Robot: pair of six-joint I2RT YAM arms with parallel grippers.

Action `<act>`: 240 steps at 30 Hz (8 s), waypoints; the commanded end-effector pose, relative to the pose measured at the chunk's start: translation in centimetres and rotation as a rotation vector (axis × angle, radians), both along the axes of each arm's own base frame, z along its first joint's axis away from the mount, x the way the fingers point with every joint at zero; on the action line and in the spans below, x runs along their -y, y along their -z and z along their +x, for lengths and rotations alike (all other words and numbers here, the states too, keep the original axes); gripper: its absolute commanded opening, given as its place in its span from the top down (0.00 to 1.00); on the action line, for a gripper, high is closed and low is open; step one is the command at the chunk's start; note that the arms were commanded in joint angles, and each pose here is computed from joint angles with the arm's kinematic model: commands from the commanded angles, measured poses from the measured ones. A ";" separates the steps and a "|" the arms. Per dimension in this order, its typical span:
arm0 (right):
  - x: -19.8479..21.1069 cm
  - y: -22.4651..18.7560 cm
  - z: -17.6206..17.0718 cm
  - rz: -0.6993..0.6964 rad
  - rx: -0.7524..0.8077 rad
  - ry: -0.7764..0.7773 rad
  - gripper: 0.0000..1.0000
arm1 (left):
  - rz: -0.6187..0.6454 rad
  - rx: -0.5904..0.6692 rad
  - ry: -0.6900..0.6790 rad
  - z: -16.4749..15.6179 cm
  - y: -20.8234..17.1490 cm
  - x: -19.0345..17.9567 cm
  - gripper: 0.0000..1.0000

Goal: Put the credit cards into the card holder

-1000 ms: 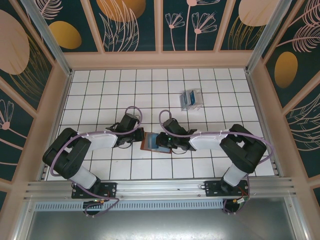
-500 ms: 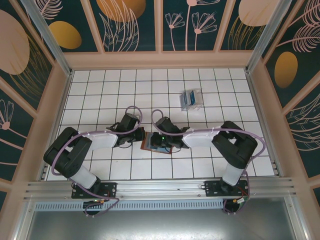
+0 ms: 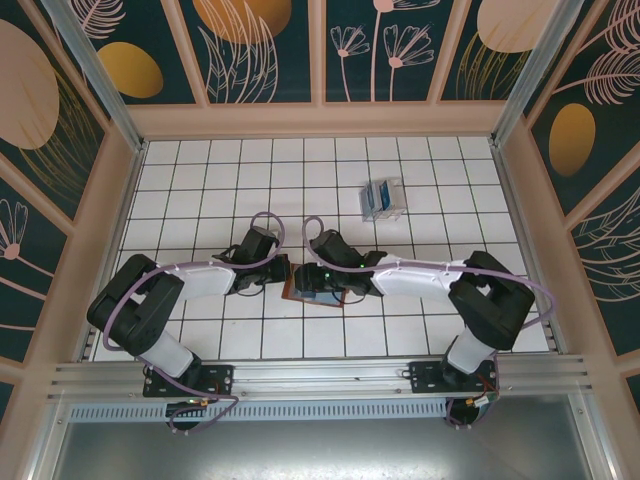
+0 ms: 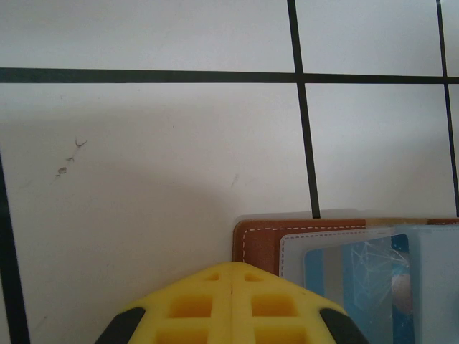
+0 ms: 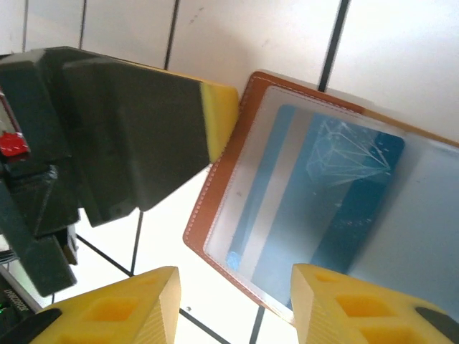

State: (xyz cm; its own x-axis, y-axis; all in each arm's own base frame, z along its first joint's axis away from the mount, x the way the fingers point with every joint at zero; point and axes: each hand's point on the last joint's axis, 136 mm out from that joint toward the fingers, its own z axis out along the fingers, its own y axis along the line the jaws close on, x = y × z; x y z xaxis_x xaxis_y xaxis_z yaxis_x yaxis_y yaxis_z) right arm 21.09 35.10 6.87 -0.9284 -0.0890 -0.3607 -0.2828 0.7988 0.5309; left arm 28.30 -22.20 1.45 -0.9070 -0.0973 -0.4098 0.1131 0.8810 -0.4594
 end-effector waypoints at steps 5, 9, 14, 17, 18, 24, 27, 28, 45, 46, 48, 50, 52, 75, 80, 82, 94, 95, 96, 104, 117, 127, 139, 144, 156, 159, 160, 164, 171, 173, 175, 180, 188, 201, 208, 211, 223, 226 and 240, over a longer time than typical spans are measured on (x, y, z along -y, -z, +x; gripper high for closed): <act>1.7 2.0 0.0 -0.095 -0.011 0.027 0.51 | 0.026 -0.109 0.007 -2.4 2.4 -0.9 1.00; 1.6 3.3 0.1 -0.115 -0.035 0.030 0.51 | 0.020 -0.118 0.013 -2.5 2.6 -0.8 1.00; 1.4 4.5 0.2 -0.132 -0.050 0.031 0.51 | 0.020 -0.118 0.011 -2.6 2.7 -0.8 1.00; 1.3 4.5 0.2 -0.124 -0.058 0.032 0.51 | 0.017 -0.120 0.012 -2.7 2.7 -0.9 1.00; 1.3 4.4 0.1 -0.119 -0.060 0.034 0.50 | 0.014 -0.118 0.008 -2.7 2.7 -0.9 1.00; 0.6 4.4 0.1 -0.097 -0.063 0.017 0.52 | -0.003 -0.127 0.014 -2.7 2.8 -0.5 1.00; -0.2 4.3 0.2 -0.088 -0.056 0.000 0.52 | -0.009 -0.123 0.018 -2.6 2.7 -0.3 1.00; -0.4 4.3 0.2 -0.088 -0.053 -0.003 0.52 | -0.012 -0.124 0.021 -2.6 2.6 -0.2 1.00; -3.3 1.3 -0.6 0.017 0.007 -0.066 0.56 | -0.042 -0.144 0.015 -3.2 2.9 -0.1 1.00; -2.8 1.0 -0.6 0.011 0.016 -0.062 0.55 | -0.041 -0.143 0.013 -3.2 2.9 -0.2 1.00; -1.7 0.9 -0.6 -0.025 0.039 -0.055 0.55 | -0.038 -0.136 0.018 -3.1 2.8 -0.1 1.00; -0.4 0.7 -0.6 -0.066 0.068 -0.049 0.54 | -0.033 -0.135 0.023 -3.0 2.7 -0.1 1.00; 1.0 0.4 -0.8 -0.091 0.089 -0.040 0.53 | -0.039 -0.129 0.020 -2.9 2.3 -0.1 1.00; 5.9 3.8 -4.1 -0.091 -0.011 0.046 0.50 | -0.039 -0.143 0.005 -2.6 2.4 0.1 1.00; 5.3 3.4 -3.6 -0.078 0.007 0.042 0.50 | -0.042 -0.153 0.003 -2.8 2.5 0.1 1.00; 5.0 3.2 -3.5 -0.076 0.015 0.031 0.50 | -0.044 -0.152 0.001 -2.7 2.5 0.1 1.00; 3.9 3.1 -2.9 -0.070 0.023 0.012 0.60 | -0.040 -0.162 0.002 -2.9 2.7 0.1 1.00; 3.8 3.0 -2.9 -0.070 0.025 0.010 0.62 | -0.038 -0.159 0.000 -2.8 2.7 0.0 1.00; 3.9 3.0 -2.8 -0.075 0.027 0.009 0.64 | -0.036 -0.157 0.005 -2.8 2.7 0.1 1.00; 3.8 2.7 -2.4 -0.083 0.046 0.013 0.71 | -0.036 -0.135 0.013 -2.3 1.5 0.3 1.00; 2.6 2.2 -1.7 -0.037 0.057 0.030 0.64 | -0.075 -0.094 0.028 -1.2 -0.7 1.3 0.97; 1.8 1.4 -1.2 -0.018 0.074 0.022 0.68 | -0.078 -0.099 0.032 -1.1 -0.7 1.4 0.98; 2.6 0.4 -0.8 -0.029 0.112 0.044 0.62 | -0.091 -0.105 0.055 -1.3 -0.8 1.8 0.99; 3.3 -0.2 -0.7 -0.025 0.136 0.059 0.57 | -0.094 -0.094 0.058 -1.0 -1.2 1.9 0.99; 4.1 -0.8 -0.4 -0.015 0.169 0.062 0.73 | -0.106 -0.125 0.072 -1.5 -0.6 2.0 1.00; 4.2 -0.4 -0.4 -0.025 0.165 0.062 0.74 | -0.101 -0.129 0.077 -1.5 -0.6 2.0 1.00; 4.2 -0.4 -0.4 -0.027 0.167 0.063 0.75 | -0.102 -0.128 0.077 -1.5 -0.7 2.0 1.00; 4.6 -0.4 -0.3 -0.042 0.181 0.067 0.78 | -0.102 -0.126 0.077 -1.6 -0.6 2.0 1.00; 4.1 -1.0 0.0 -0.011 0.236 0.029 0.80 | -0.107 -0.149 0.083 -2.0 0.2 2.0 1.00; 3.8 -1.0 -0.1 0.015 0.245 0.014 0.80 | -0.113 -0.152 0.085 -2.0 0.2 2.1 1.00; 3.4 -1.3 0.0 0.049 0.269 0.003 0.80 | -0.114 -0.148 0.081 -2.1 0.3 2.0 0.99; 2.3 -2.2 -0.1 0.115 0.300 -0.033 0.79 | -0.128 -0.158 0.068 -2.2 0.7 2.1 0.99; 0.8 -2.0 0.1 0.135 0.288 -0.069 0.75 | -0.082 -0.118 0.036 -1.4 0.0 1.2 0.98; 0.6 -0.4 1.2 0.174 0.250 -0.017 0.58 | -0.016 0.141 -0.086 0.8 -4.5 -2.9 0.89; -2.1 -0.4 1.6 0.222 0.218 -0.090 0.56 | 0.008 0.146 -0.117 1.2 -4.5 -3.5 0.68; -2.6 0.0 1.6 0.238 0.195 -0.088 0.56 | 0.010 0.136 -0.114 1.3 -4.7 -3.3 0.61; 0.3 -2.9 4.6 0.229 0.235 -0.030 0.53 | 0.015 0.205 -0.129 1.9 -6.5 -3.7 0.43; 2.4 -5.1 6.5 0.182 0.319 0.001 0.51 | -0.039 0.251 -0.138 1.8 -7.7 -3.6 0.01; 16.8 -9.4 18.3 -0.271 0.444 0.351 0.01 | -0.155 0.308 -0.042 0.8 -10.8 -1.9 0.01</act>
